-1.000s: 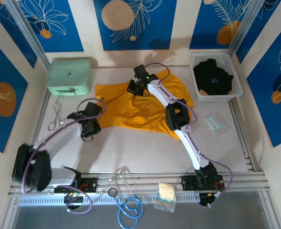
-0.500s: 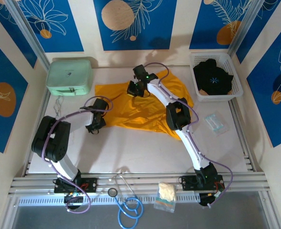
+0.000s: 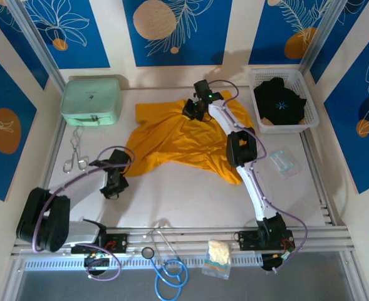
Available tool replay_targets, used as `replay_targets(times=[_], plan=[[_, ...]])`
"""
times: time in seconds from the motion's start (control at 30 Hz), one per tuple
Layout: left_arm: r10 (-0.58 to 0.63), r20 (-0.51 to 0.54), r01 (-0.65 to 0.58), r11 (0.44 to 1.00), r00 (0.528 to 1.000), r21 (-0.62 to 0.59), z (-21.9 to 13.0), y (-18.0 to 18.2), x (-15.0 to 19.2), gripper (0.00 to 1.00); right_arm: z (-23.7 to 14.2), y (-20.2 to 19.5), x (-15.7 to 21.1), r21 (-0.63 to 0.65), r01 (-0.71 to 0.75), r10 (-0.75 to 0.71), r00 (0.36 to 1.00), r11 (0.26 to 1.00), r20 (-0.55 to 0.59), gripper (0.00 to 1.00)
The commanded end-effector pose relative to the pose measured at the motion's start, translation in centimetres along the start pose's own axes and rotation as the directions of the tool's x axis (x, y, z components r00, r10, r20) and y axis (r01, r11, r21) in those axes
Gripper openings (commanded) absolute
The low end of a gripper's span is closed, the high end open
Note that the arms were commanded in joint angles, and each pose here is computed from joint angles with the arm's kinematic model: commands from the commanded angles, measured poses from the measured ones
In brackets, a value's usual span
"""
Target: Fold and stack the t-shirts
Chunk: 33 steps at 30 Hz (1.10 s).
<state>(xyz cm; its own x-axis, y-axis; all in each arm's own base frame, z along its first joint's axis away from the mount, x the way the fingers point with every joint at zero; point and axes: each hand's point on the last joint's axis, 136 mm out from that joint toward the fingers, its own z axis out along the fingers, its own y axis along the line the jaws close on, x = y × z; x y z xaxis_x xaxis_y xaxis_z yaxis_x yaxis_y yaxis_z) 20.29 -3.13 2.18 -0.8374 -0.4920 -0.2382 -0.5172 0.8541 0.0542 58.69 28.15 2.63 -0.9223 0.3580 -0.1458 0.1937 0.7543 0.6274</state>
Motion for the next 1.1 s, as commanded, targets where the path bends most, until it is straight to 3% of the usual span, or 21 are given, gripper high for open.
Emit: replay_targets(times=[0.0,0.1,0.23,0.3,0.4,0.53,0.67,0.9,1.07], plan=[[-0.042,-0.048,0.040,0.998,0.998,-0.044,-0.7,2.1,1.6,0.17,1.8,-3.6,1.0,0.055,-0.066,0.069,0.995,0.996,-0.066,0.00],[-0.043,-0.016,0.043,0.999,0.999,0.016,-2.2,1.1,0.6,0.18,0.0,-1.3,0.9,-0.001,-0.013,0.013,0.997,1.000,-0.071,0.00],[0.012,0.064,-0.018,0.995,0.998,0.099,-6.7,-1.7,-3.2,0.26,-6.2,2.9,0.4,-0.031,0.109,-0.110,0.993,0.994,-0.031,0.00],[0.066,0.098,-0.079,0.988,0.993,0.133,-9.3,-3.8,-5.4,0.31,-10.2,3.9,0.6,0.010,0.167,-0.167,0.986,0.986,0.009,0.06],[0.158,0.132,-0.183,0.962,0.979,0.205,-12.4,-8.3,-8.5,0.39,-16.7,3.6,1.3,0.120,0.223,-0.235,0.968,0.967,0.093,0.22],[0.283,0.162,-0.320,0.903,0.945,0.287,-14.2,-16.1,-11.3,0.49,-23.4,-1.3,4.4,0.242,0.162,-0.198,0.971,0.957,0.134,0.39],[0.417,0.169,-0.449,0.825,0.893,0.343,-13.7,-24.9,-12.0,0.57,-26.3,-8.4,9.0,0.291,0.035,-0.073,0.990,0.956,0.123,0.55],[0.568,0.211,-0.599,0.681,0.795,0.422,-10.0,-37.2,-10.5,0.76,-26.5,-16.6,16.0,0.327,-0.109,0.093,0.994,0.939,0.065,0.60],[0.581,0.192,-0.599,0.671,0.791,0.436,-5.2,-40.4,-9.6,0.85,-25.3,-19.0,17.9,0.309,-0.187,0.179,0.982,0.932,0.054,0.61]])
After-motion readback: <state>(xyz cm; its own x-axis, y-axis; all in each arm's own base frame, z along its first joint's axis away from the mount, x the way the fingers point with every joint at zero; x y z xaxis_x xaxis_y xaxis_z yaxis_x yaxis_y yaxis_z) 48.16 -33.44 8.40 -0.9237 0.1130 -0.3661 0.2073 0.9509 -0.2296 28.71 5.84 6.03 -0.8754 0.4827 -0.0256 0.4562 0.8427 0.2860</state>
